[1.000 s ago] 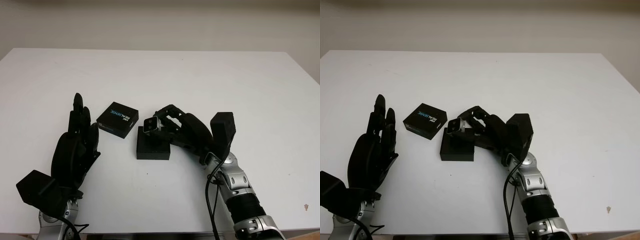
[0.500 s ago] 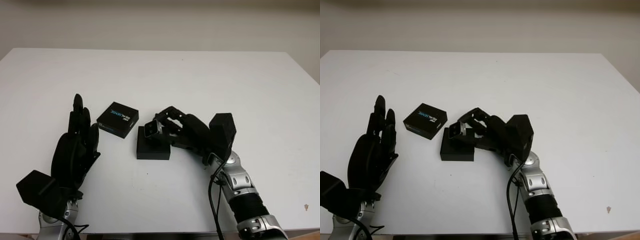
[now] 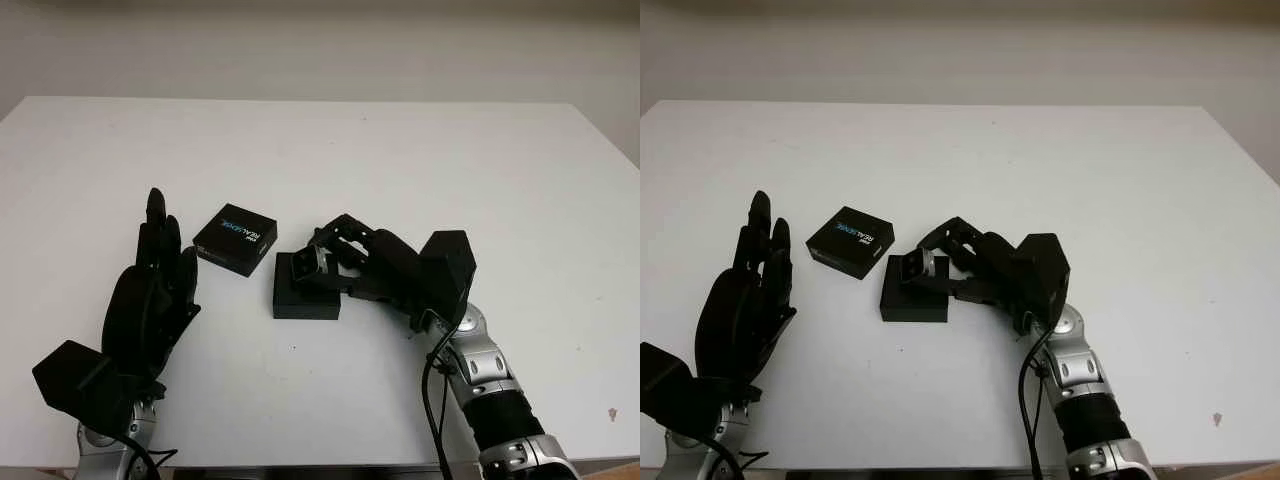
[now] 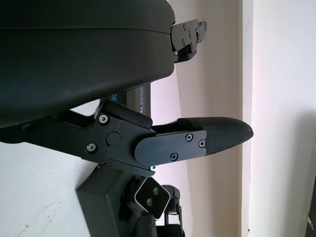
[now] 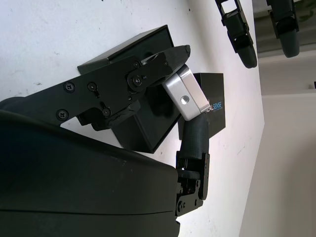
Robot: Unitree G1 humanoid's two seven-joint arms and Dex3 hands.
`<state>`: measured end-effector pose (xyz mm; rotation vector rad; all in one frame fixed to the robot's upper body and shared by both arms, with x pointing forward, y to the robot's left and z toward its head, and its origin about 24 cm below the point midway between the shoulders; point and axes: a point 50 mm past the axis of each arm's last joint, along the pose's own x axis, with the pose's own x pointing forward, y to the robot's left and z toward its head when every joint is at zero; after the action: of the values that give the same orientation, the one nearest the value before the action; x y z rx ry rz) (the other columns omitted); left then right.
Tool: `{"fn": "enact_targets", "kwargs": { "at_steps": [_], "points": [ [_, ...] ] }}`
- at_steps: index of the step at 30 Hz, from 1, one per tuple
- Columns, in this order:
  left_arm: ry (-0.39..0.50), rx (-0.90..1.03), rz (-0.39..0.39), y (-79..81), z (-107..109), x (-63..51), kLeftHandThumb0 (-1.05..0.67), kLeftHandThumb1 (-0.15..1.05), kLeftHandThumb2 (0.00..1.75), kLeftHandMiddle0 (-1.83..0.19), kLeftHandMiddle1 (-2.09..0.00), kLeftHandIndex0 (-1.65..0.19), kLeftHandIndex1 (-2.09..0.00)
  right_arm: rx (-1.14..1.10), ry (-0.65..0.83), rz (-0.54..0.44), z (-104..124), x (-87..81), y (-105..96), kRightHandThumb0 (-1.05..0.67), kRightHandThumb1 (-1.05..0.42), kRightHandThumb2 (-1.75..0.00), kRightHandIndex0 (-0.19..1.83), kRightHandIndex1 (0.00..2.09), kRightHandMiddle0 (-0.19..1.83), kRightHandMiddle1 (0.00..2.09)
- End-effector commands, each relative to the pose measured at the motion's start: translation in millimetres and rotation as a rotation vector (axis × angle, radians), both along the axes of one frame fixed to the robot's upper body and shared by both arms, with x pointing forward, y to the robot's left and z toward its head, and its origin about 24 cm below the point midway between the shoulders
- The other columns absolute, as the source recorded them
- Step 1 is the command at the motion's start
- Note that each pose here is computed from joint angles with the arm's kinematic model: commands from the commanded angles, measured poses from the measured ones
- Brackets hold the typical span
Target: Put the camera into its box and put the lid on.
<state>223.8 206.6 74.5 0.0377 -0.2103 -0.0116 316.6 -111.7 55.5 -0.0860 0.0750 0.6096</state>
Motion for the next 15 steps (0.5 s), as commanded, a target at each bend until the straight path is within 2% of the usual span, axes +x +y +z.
{"fn": "enact_targets", "kwargs": {
  "at_steps": [1, 15],
  "points": [
    [-0.009, 0.007, -0.001, -0.8, 2, -1.4, -0.8, 1.05, 0.55, 0.19, 0.0, 0.19, 0.0, 0.004, -0.005, 0.002, 1, -2.6, 4, -0.4, -1.01, -0.05, 0.13, 0.07, 0.23, 1.77],
    [-0.004, 0.002, -0.001, -2.0, 2, -2.4, -0.81, 1.05, 0.55, 0.19, 0.0, 0.19, 0.0, 0.029, 0.049, -0.006, -13, -20.9, 22, -0.39, -1.03, -0.06, 0.14, 0.07, 0.17, 1.82]
  ]
}}
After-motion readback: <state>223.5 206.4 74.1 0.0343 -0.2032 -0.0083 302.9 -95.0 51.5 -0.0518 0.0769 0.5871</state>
